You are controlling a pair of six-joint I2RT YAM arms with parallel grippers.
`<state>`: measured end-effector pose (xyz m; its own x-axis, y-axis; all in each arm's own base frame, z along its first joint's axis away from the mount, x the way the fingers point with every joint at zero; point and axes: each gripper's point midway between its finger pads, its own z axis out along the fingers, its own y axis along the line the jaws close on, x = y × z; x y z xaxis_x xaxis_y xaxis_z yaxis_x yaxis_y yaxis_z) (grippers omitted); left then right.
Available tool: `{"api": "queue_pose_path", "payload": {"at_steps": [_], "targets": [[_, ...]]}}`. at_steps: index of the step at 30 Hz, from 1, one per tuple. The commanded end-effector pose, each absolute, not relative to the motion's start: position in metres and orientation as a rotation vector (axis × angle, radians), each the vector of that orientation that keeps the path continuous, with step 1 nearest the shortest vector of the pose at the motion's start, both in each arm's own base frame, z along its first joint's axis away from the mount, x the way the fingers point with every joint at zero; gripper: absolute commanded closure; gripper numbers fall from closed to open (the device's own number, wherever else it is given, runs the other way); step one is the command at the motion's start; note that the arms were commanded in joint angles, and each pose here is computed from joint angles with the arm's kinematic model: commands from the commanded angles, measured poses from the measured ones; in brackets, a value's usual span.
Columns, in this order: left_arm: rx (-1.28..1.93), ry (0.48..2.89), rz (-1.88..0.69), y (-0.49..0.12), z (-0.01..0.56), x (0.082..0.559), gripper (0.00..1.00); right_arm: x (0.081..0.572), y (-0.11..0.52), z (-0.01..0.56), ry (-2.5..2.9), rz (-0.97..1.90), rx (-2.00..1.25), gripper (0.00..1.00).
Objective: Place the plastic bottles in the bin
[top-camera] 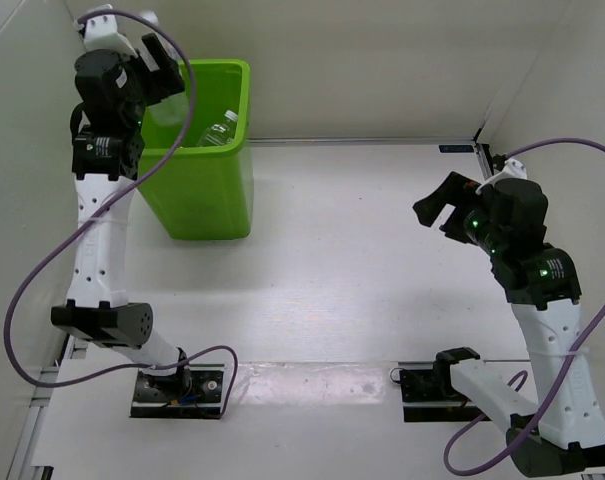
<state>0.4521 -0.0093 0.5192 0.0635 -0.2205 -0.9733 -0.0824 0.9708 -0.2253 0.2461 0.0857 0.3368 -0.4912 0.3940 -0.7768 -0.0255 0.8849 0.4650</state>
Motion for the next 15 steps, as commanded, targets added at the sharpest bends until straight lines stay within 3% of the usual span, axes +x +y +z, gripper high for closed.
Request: {"api": "queue_pose_path", "payload": {"at_steps": [1,10,15], "targets": [[-0.22,1.651,-0.201,-0.026,0.488,0.444,0.0,0.255,0.074,0.345,1.979,0.441,0.29,0.1],[-0.221,1.684,-0.167,-0.018,0.472,0.429,0.0,0.265,0.076,0.336,1.997,0.363,0.3,0.1],[-0.223,1.741,-0.112,-0.008,0.444,0.403,0.0,0.256,0.007,0.317,2.062,-0.192,0.502,0.1]]}}
